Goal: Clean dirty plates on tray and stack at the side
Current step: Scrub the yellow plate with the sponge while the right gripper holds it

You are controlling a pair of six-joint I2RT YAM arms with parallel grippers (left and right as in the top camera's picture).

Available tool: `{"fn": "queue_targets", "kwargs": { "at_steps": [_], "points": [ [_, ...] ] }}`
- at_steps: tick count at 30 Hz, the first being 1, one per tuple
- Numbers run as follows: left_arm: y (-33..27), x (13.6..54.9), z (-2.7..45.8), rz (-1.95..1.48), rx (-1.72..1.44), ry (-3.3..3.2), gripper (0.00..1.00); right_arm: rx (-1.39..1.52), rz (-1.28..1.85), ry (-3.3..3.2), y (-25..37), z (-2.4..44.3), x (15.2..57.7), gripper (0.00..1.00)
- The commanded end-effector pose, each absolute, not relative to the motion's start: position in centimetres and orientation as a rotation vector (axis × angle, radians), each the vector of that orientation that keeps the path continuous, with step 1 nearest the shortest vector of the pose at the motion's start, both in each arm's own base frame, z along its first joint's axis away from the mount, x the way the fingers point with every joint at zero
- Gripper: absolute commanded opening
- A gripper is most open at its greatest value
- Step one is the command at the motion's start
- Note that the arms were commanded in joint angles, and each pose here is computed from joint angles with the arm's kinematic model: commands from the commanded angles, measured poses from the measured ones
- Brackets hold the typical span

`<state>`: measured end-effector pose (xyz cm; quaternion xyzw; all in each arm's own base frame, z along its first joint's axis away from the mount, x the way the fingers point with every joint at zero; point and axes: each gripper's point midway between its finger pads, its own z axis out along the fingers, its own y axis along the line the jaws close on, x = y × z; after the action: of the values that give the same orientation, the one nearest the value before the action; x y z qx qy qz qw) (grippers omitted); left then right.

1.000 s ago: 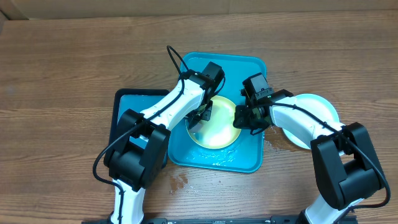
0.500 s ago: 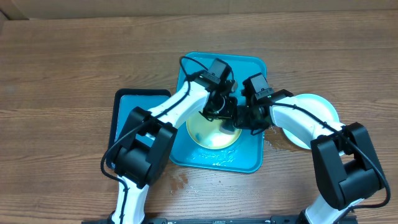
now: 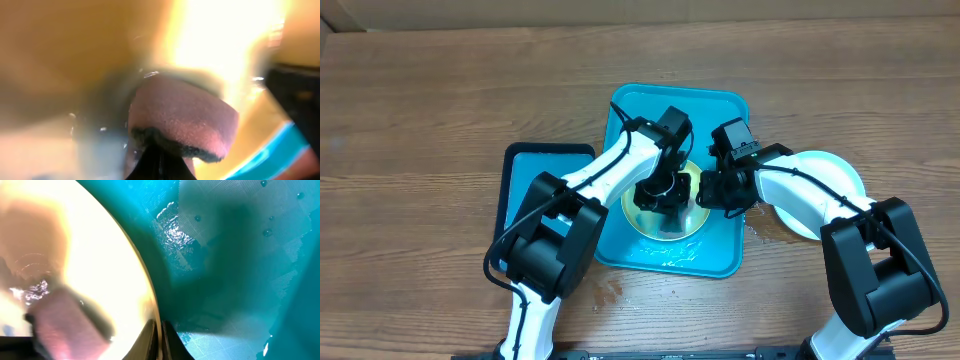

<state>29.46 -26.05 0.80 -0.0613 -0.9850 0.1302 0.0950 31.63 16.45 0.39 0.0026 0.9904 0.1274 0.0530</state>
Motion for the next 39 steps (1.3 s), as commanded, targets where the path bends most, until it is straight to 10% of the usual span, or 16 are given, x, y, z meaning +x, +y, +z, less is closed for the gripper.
{"fn": "queue_targets", "kwargs": {
  "at_steps": [1, 18, 31, 39],
  "points": [
    [-19.8, 30.3, -1.7, -0.135, -0.126, -3.012, 0.04, 0.012, 0.223, 3.073, 14.5, -2.0, 30.2, 0.04],
    [-14.3, 37.8, 1.7, -0.407, -0.020, -3.292, 0.04, 0.011, 0.223, 3.073, 14.5, -2.0, 30.2, 0.04],
    [-30.0, 37.4, 2.5, 0.872, -0.209, -3.111, 0.04, 0.011, 0.223, 3.073, 14.5, -2.0, 30.2, 0.04],
    [-28.7, 37.3, 2.4, 0.804, -0.201, -3.111, 0.04, 0.011, 0.222, 3.074, 14.5, -2.0, 30.2, 0.04]
  ]
}}
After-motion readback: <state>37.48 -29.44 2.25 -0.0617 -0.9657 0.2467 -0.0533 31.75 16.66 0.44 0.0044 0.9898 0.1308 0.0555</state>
